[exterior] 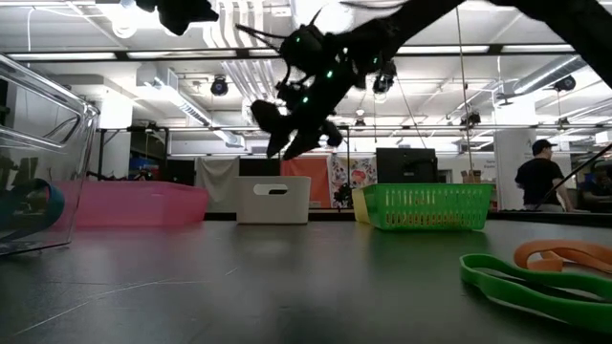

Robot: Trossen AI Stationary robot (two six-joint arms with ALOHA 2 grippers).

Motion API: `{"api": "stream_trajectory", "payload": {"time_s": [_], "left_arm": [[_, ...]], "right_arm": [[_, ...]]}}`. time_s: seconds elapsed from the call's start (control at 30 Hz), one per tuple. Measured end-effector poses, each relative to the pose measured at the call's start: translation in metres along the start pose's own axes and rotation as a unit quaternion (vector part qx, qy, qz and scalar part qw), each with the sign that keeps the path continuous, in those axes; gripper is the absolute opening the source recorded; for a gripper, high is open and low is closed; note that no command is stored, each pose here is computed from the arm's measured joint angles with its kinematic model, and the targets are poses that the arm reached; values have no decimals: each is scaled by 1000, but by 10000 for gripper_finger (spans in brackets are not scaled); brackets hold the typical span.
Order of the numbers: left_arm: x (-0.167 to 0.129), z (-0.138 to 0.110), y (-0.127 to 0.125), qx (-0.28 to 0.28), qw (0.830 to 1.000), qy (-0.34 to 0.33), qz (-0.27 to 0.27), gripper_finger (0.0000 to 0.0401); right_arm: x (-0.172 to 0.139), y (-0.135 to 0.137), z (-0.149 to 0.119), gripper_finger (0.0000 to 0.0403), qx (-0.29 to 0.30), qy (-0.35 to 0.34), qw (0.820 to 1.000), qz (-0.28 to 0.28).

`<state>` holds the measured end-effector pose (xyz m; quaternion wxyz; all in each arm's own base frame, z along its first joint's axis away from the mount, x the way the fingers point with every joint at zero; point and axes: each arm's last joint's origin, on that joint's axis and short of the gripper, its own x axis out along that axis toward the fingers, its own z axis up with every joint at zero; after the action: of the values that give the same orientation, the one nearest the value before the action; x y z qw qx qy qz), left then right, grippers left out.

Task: Sort rubber bands into baskets
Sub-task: Put the orange rubber band into the green bin

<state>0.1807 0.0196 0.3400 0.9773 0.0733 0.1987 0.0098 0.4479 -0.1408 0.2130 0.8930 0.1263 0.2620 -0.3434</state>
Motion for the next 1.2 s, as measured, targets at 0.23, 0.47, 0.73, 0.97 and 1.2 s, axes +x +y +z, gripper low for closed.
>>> {"api": "stream_trajectory", "payload": {"time_s": [0.23, 0.47, 0.73, 0.97, 1.2], "left_arm": [[5, -3, 0, -21, 1000, 12, -2, 107], [25, 1, 2, -30, 999, -23, 2, 107], [49, 2, 3, -22, 999, -32, 4, 107], [63, 10, 3, -25, 997, -74, 3, 107], [70, 12, -2, -22, 996, -82, -6, 107]], "right_arm": [[-89, 30, -13, 198, -111, 135, 983, 55], [-199, 72, -72, 187, -247, 169, 941, 157], [-271, 85, -159, 172, -199, 250, 925, 205], [-292, 108, -209, 164, -205, 248, 917, 237], [-275, 126, -238, 164, -249, 238, 918, 195]]}}
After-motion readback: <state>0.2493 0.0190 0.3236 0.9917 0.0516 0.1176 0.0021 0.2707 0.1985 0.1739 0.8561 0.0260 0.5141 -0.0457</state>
